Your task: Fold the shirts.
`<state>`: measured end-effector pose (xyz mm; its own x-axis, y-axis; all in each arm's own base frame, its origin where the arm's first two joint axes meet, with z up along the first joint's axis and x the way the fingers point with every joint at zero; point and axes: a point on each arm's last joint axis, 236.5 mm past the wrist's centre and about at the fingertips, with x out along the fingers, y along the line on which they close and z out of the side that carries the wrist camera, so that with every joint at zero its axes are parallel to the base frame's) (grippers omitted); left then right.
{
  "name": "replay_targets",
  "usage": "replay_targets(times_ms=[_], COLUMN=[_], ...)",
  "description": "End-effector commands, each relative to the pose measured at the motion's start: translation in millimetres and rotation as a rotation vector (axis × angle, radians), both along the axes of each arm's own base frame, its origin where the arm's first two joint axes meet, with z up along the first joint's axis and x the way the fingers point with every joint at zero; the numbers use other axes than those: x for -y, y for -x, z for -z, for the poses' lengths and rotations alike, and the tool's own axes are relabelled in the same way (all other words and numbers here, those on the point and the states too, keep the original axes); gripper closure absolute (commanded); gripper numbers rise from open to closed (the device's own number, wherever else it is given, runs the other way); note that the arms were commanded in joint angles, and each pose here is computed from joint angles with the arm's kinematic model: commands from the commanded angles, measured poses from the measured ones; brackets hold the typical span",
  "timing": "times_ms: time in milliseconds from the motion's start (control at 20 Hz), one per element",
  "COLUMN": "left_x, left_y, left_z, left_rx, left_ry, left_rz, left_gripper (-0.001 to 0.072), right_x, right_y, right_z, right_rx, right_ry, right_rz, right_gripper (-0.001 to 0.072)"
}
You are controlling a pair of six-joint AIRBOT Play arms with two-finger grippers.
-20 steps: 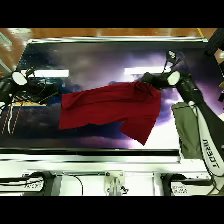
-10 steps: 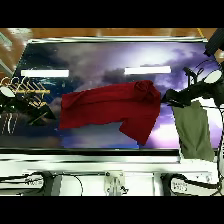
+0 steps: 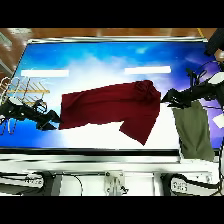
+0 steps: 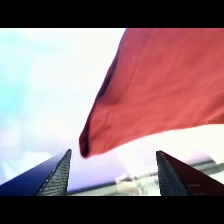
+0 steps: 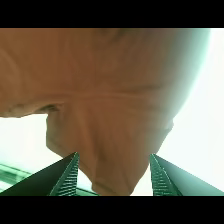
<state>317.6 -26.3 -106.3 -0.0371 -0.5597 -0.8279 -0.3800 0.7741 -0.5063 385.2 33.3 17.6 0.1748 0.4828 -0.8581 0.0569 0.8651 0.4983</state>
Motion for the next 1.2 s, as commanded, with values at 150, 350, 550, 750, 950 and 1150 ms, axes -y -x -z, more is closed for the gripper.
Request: replay_targets(times_ms=[150,350,550,750,950,1150], left_x=[12,20,29,37,36,29], left_y=[-14,-12,-11,-8,-10,-21], left_z=[5,4,5,12,2,-21], left_rx=[0.054,0.047,0.044,0.012,0.04,0.13], left_ry=[-0.001,0.007,0.012,0.025,0.035,0.013], left_rz=[0.002,0.024,0.044,0.045,0.083,0.098], left_gripper=[0.0105,0.0244,0.0244,0.0625,0.068,0.0681], right_x=[0,0,0,1,15,1], right_y=[0,0,0,0,6,24], right_z=[-1,0,0,0,13,66], right_rx=[-0.01,-0.012,-0.013,-0.019,-0.064,-0.227], right_ry=[-0.008,-0.007,-0.007,-0.008,0.057,-0.022], right_rz=[0.02,0.025,0.028,0.036,0.053,0.1], right_gripper=[0.0152,0.0151,0.0152,0.0152,0.0151,0.0151])
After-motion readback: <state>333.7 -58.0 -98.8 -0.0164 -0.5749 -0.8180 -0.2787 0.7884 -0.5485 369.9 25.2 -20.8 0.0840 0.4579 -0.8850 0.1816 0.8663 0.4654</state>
